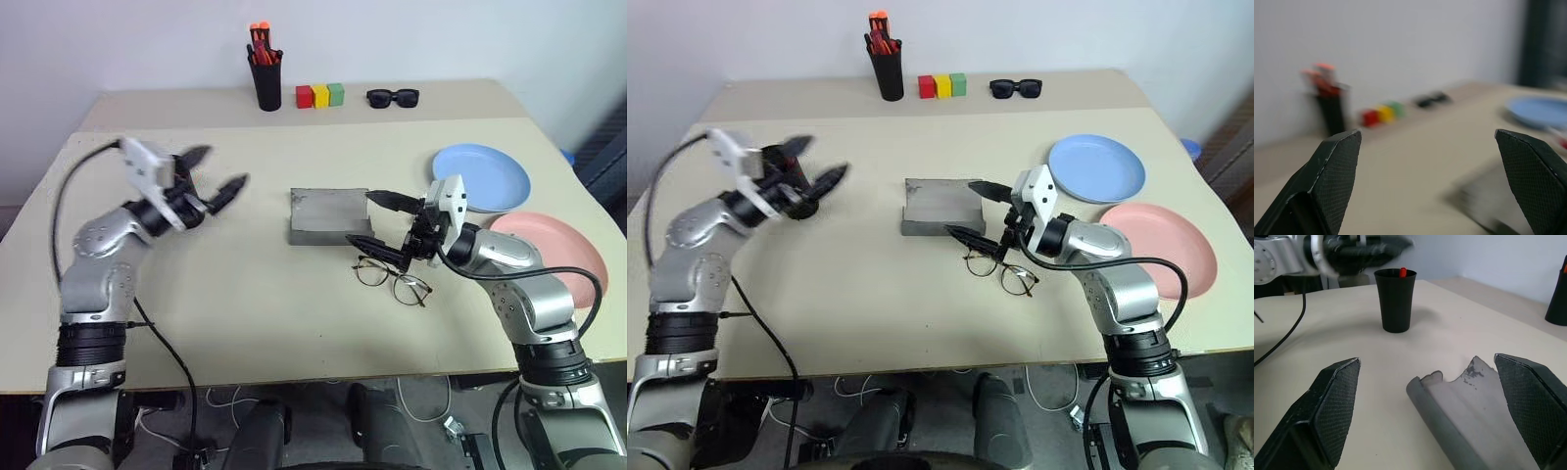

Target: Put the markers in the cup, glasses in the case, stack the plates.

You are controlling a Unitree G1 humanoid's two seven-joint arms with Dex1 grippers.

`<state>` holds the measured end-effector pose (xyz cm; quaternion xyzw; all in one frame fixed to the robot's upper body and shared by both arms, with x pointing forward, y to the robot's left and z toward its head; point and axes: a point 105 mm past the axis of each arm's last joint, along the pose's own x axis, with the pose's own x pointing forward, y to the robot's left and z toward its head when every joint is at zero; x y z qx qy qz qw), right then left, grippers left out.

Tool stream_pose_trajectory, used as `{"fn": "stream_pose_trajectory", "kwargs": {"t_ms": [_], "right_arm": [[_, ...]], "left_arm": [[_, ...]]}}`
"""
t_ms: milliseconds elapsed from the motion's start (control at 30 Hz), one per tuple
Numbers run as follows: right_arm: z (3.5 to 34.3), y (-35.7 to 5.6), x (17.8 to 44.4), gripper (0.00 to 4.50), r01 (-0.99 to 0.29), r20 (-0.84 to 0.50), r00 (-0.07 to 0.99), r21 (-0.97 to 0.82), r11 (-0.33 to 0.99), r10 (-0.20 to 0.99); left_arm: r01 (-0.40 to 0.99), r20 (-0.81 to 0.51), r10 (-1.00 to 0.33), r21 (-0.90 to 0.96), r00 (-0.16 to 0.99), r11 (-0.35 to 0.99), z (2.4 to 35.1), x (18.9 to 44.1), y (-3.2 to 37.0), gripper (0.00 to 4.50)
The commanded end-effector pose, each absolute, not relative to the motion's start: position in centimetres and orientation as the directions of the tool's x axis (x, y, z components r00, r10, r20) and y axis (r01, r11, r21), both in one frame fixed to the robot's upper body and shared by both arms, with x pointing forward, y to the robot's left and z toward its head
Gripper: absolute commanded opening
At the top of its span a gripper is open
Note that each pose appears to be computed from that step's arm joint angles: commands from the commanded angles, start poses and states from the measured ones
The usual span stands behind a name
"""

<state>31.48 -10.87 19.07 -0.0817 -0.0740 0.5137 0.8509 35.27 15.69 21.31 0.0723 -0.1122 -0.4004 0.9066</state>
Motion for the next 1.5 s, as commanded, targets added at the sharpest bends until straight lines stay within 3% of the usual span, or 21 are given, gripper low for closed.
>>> {"fn": "stream_pose_trajectory", "kwargs": {"t_ms": [33, 133, 300, 667, 800, 1000, 1333, 1500], "right_arm": [[20.3, -10.8, 31.6, 4.5, -0.846, 0.083, 0.459, -0.262, 0.464, 0.884], [19.6, -11.3, 31.6, 4.5, -0.843, 0.052, 0.472, -0.265, 0.468, 0.88], [18.2, -13.6, 31.1, 4.5, -0.819, -0.016, 0.528, -0.275, 0.504, 0.849], [17.9, -16.0, 30.1, 4.5, -0.751, -0.021, 0.624, -0.291, 0.593, 0.781], [18.0, -15.8, 30.1, 4.5, -0.742, -0.006, 0.632, -0.296, 0.602, 0.775], [17.9, -15.2, 30.1, 4.5, -0.745, -0.001, 0.626, -0.298, 0.597, 0.78], [18.2, -14.9, 30.4, 4.5, -0.755, 0.001, 0.61, -0.304, 0.581, 0.792], [18.1, -14.6, 30.5, 4.5, -0.764, 0.002, 0.597, -0.302, 0.57, 0.802]], "left_arm": [[0.797, 0.086, -0.833, 0.252, 0.547, 0.549, 21.3, 35.8, 11.0, 4.47], [0.825, -0.072, -0.856, 0.318, 0.512, 0.467, 18.2, 37.7, 7.5, 4.47], [0.907, -0.155, -0.913, 0.26, 0.378, 0.331, 15.9, 38.5, 3.7, 4.47], [0.974, -0.369, -0.912, 0.199, 0.18, 0.111, 12.9, 38.2, 2.6, 4.47], [0.981, -0.443, -0.884, 0.174, 0.151, 0.081, 11.5, 37.9, 2.9, 3.21], [0.979, -0.436, -0.884, 0.179, 0.169, 0.099, 12.3, 38.4, 3.2, 0.07], [0.997, -0.587, -0.807, 0.083, 0.058, 0.011, 13.8, 35.9, 9.4, 0.03], [0.999, -0.591, -0.806, 0.04, 0.039, 0.019, 14.0, 34.0, 10.1, 0.03]]}}
